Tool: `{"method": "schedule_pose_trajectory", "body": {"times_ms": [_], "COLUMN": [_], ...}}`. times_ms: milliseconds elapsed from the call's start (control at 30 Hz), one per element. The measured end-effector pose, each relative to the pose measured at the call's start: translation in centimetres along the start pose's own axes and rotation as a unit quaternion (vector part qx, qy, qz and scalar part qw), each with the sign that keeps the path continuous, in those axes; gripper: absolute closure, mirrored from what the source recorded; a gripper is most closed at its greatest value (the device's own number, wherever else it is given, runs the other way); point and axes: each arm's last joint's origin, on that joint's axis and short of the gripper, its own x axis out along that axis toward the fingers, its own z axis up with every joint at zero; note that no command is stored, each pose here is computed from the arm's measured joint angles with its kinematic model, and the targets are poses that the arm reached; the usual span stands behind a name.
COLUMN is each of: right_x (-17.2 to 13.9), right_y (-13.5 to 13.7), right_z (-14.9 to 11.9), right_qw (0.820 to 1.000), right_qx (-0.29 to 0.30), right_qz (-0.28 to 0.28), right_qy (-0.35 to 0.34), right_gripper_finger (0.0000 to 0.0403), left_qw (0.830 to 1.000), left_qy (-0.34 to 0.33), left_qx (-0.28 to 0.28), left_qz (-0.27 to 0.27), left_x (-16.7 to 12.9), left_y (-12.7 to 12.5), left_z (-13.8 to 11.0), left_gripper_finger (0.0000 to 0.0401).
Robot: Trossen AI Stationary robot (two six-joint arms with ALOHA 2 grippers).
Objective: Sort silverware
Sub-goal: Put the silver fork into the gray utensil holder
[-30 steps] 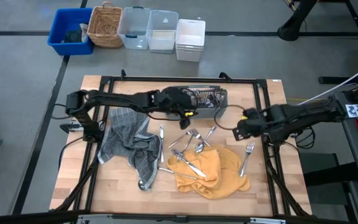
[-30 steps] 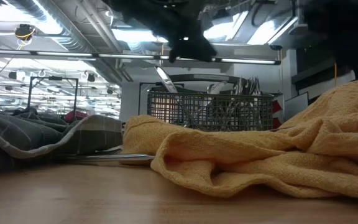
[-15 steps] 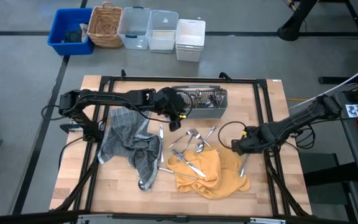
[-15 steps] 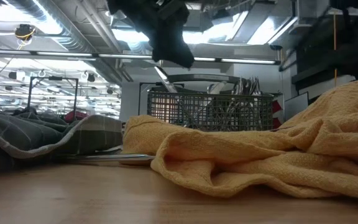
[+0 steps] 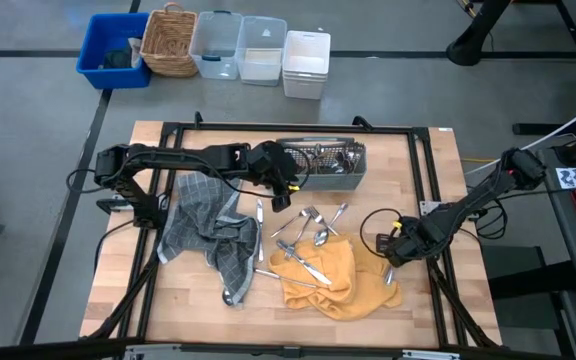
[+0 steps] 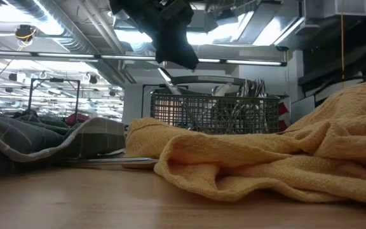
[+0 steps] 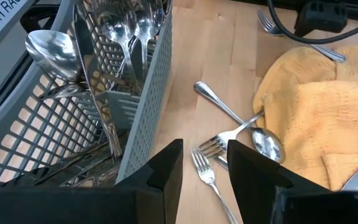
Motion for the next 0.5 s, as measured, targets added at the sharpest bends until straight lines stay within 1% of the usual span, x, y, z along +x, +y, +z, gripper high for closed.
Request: {"method": "schedule_pose_trajectory", "body": {"times_ms": [167,400,500], "right_x": [1.0,1.8,1.9], "right_y": [-0.7,-0.9,-0.9], "right_z": [0.5,0.8,0.8], "right_qw": [0.999,1.000,1.000], "right_qx": [0.015,0.015,0.013], "right_qz": [0.006,0.015,0.015], "right_qy": [-0.030,-0.022,-0.022], "right_gripper_finger": [0.0265,0.0266,0.0280], "left_qw": [1.000,1.000,1.000], "left_qy": [0.000,0.000,0.000], "left_qx": [0.000,0.000,0.000], "left_qz": [0.000,0.000,0.000], "left_x": [0.0,0.0,0.0], "left_y": [0.0,0.0,0.0], "left_z": [0.0,0.0,0.0], "left_gripper_finger": [0.0288,0.0288,0.0288]}}
